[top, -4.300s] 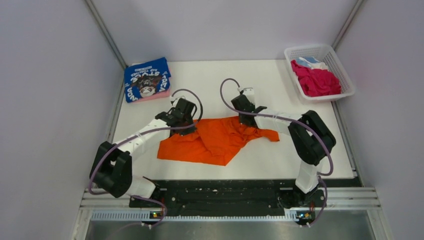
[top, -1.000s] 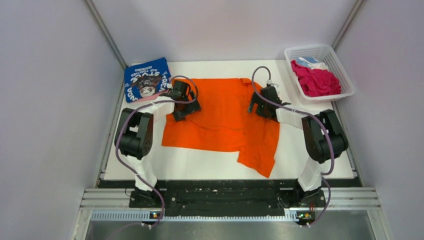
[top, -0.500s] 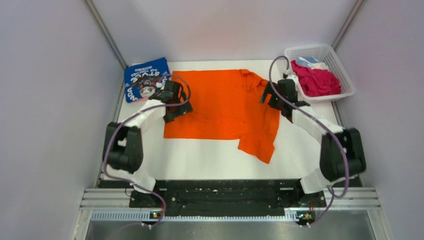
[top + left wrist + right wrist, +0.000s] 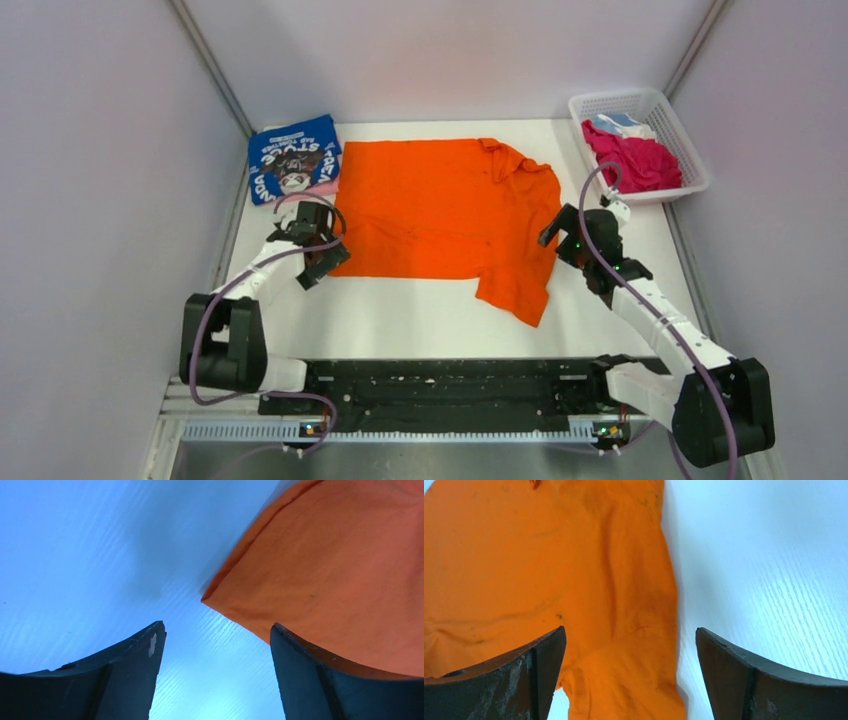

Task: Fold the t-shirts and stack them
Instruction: Flatten out the tshirt

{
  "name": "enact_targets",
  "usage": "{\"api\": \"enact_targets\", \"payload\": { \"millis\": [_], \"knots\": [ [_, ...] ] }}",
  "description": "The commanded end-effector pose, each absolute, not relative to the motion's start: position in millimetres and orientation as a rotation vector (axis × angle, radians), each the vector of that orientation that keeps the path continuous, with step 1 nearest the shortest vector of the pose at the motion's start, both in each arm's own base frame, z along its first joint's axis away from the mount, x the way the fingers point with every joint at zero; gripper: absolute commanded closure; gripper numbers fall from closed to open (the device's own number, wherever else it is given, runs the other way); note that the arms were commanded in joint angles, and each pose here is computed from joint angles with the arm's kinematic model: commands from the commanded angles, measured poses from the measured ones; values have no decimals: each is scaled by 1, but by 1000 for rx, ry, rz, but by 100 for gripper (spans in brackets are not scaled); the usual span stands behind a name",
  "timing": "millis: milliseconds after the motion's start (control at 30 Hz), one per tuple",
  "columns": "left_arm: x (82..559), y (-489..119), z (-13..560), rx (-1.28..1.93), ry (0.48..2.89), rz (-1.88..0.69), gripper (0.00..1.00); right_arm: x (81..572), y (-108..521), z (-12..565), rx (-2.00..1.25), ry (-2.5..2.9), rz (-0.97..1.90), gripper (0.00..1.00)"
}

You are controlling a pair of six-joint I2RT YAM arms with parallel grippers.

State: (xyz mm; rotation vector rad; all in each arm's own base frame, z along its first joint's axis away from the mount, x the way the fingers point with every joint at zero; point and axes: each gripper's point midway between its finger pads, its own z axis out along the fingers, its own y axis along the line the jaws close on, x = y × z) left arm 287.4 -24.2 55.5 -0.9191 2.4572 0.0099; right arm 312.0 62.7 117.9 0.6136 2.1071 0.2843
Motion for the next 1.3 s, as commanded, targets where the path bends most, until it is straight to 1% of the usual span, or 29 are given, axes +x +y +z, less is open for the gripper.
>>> {"api": "enact_targets", "payload": {
  "millis": [0,33,167,267,400,467,567,600,667,700,833,933,967,1033,1100,1167,1267],
  "knots": [
    [310,-30,57,-969,2434,-38,21,303,69,126,594,2139,323,1],
    [310,-31,53,-983,2448,-37,25,299,68,124,586,2156,310,1],
    [306,-32,33,-1015,2505,-1,30,287,61,118,578,2191,257,1],
    [306,-35,23,-1015,2544,0,36,281,57,117,565,2210,234,1],
    [309,-42,16,-1001,2584,-27,51,269,48,110,560,2266,153,1],
    [309,-44,10,-995,2599,-37,63,263,44,106,556,2292,119,1],
    [312,-42,4,-991,2615,-9,73,255,42,102,544,2326,97,1],
    [313,-42,2,-990,2622,-2,79,253,41,102,541,2333,94,1],
    [316,-42,-1,-984,2629,0,95,250,42,102,523,2344,93,1],
    [317,-43,-2,-980,2633,-2,100,249,44,103,510,2352,91,1],
    [321,-48,4,-950,2623,-55,100,241,71,103,375,2407,96,2],
    [318,-47,11,-935,2602,-71,100,229,102,91,264,2475,59,7],
    [315,-46,13,-934,2596,-68,100,224,110,85,250,2503,50,9],
    [311,-43,17,-930,2577,-60,100,217,128,74,218,2556,69,17],
    [307,-42,20,-928,2564,-60,100,210,140,65,177,2587,55,20],
    [304,-42,21,-913,2563,-71,100,204,144,55,143,2620,21,23],
    [299,-42,21,-909,2562,-75,100,198,143,41,135,2664,-10,32]
  ]
}}
